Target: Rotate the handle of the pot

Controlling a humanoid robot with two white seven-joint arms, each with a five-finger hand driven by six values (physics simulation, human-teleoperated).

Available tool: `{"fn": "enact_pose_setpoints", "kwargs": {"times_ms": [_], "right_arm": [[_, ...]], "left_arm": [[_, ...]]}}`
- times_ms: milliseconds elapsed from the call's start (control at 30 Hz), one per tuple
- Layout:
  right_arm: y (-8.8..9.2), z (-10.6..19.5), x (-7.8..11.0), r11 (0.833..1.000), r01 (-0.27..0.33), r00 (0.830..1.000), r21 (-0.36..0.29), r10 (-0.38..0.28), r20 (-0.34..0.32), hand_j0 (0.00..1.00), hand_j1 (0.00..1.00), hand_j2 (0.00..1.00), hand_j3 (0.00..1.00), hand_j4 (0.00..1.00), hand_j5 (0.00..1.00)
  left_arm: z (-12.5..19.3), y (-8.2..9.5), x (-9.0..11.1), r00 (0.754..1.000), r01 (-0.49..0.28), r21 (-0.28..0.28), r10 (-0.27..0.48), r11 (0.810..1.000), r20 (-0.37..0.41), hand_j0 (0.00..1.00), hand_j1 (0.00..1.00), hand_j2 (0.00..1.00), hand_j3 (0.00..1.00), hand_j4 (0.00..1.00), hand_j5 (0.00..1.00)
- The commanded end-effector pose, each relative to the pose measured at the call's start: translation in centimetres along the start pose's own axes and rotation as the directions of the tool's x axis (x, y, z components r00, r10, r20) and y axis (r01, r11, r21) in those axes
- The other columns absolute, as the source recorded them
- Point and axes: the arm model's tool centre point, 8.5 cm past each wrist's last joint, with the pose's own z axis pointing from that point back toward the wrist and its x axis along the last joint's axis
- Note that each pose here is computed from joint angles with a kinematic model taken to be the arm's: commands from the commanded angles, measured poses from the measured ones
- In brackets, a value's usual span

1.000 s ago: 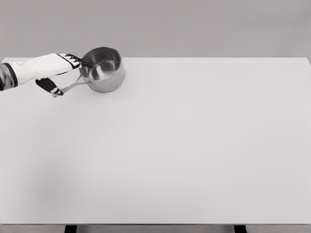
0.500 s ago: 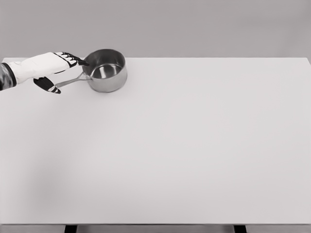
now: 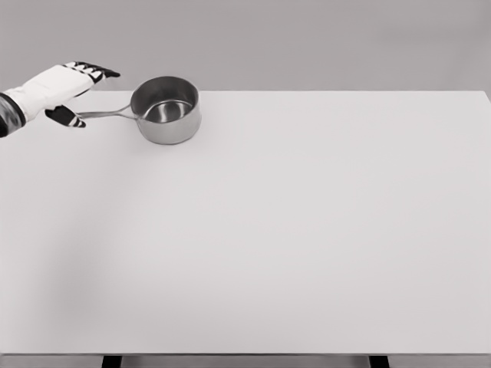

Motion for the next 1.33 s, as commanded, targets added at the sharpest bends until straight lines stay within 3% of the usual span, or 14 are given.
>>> {"fn": "enact_pose_setpoints", "kwargs": {"times_ms": [0,267,400,567,700,767,800,867,933,967,1000,1067,1133,1300], "right_arm": [[0.0,0.0,0.0,1.000,0.000,1.000,0.000,0.000,0.000,1.00,1.00,1.00,1.00,1.00,1.00],[0.0,0.0,0.0,1.000,0.000,1.000,0.000,0.000,0.000,1.00,1.00,1.00,1.00,1.00,1.00],[0.0,0.0,0.0,1.000,0.000,1.000,0.000,0.000,0.000,1.00,1.00,1.00,1.00,1.00,1.00],[0.0,0.0,0.0,1.000,0.000,1.000,-0.001,0.000,0.000,1.00,1.00,1.00,1.00,1.00,1.00],[0.0,0.0,0.0,1.000,0.000,1.000,0.000,0.000,0.000,1.00,1.00,1.00,1.00,1.00,1.00],[0.0,0.0,0.0,1.000,0.000,1.000,0.000,0.000,0.000,1.00,1.00,1.00,1.00,1.00,1.00],[0.0,0.0,0.0,1.000,0.000,1.000,-0.001,0.000,0.000,1.00,1.00,1.00,1.00,1.00,1.00],[0.0,0.0,0.0,1.000,0.000,1.000,0.000,0.000,0.000,1.00,1.00,1.00,1.00,1.00,1.00],[0.0,0.0,0.0,1.000,0.001,1.000,0.000,-0.001,-0.001,1.00,1.00,1.00,1.00,1.00,1.00],[0.0,0.0,0.0,1.000,0.000,1.000,0.000,0.000,0.000,1.00,1.00,1.00,1.00,1.00,1.00],[0.0,0.0,0.0,1.000,0.000,1.000,0.000,0.000,0.000,1.00,1.00,1.00,1.00,1.00,1.00],[0.0,0.0,0.0,1.000,0.000,1.000,0.000,0.000,0.000,1.00,1.00,1.00,1.00,1.00,1.00],[0.0,0.0,0.0,1.000,0.000,1.000,0.000,0.000,0.000,1.00,1.00,1.00,1.00,1.00,1.00],[0.0,0.0,0.0,1.000,0.000,1.000,0.000,0.000,0.000,1.00,1.00,1.00,1.00,1.00,1.00]], "left_arm": [[-0.2,0.2,-0.3,0.999,0.019,0.031,-0.018,0.999,-0.039,1.00,1.00,1.00,1.00,1.00,1.00],[-0.3,0.5,-0.3,0.998,0.024,0.057,-0.021,0.998,-0.051,1.00,1.00,1.00,1.00,1.00,1.00],[-0.4,0.7,-0.6,0.993,0.079,0.074,-0.072,0.994,-0.096,1.00,1.00,1.00,1.00,1.00,1.00],[-0.2,0.8,-0.4,0.994,0.084,0.073,-0.079,0.994,-0.076,1.00,1.00,1.00,1.00,1.00,1.00],[0.6,1.0,0.4,0.996,0.072,0.082,-0.076,0.994,0.048,1.00,1.00,1.00,1.00,1.00,1.00],[2.8,2.8,1.2,0.979,0.049,0.124,-0.073,0.991,0.192,1.00,1.00,1.00,1.00,1.00,1.00],[4.6,4.4,1.1,0.975,0.056,0.146,-0.086,0.988,0.206,1.00,1.00,1.00,1.00,1.00,1.00],[8.0,6.1,1.4,0.958,0.141,0.135,-0.169,0.981,0.230,1.00,1.00,1.00,1.00,1.00,1.00],[10.0,7.4,4.6,0.917,0.200,0.153,-0.239,0.968,0.319,1.00,1.00,1.00,1.00,1.00,1.00],[10.1,6.6,6.8,0.893,0.196,0.149,-0.239,0.969,0.381,1.00,1.00,1.00,1.00,1.00,1.00],[10.1,5.6,10.5,0.843,0.196,0.154,-0.247,0.968,0.478,1.00,1.00,1.00,1.00,1.00,1.00],[10.1,3.8,13.4,0.799,0.189,0.118,-0.223,0.975,0.558,1.00,1.00,1.00,1.00,1.00,1.00],[10.5,1.1,15.1,0.779,0.158,0.068,-0.167,0.985,0.605,1.00,1.00,1.00,1.00,1.00,1.00],[10.4,-1.7,16.0,0.770,0.133,0.002,-0.105,0.991,0.629,1.00,1.00,1.00,1.00,1.00,1.00]]}}
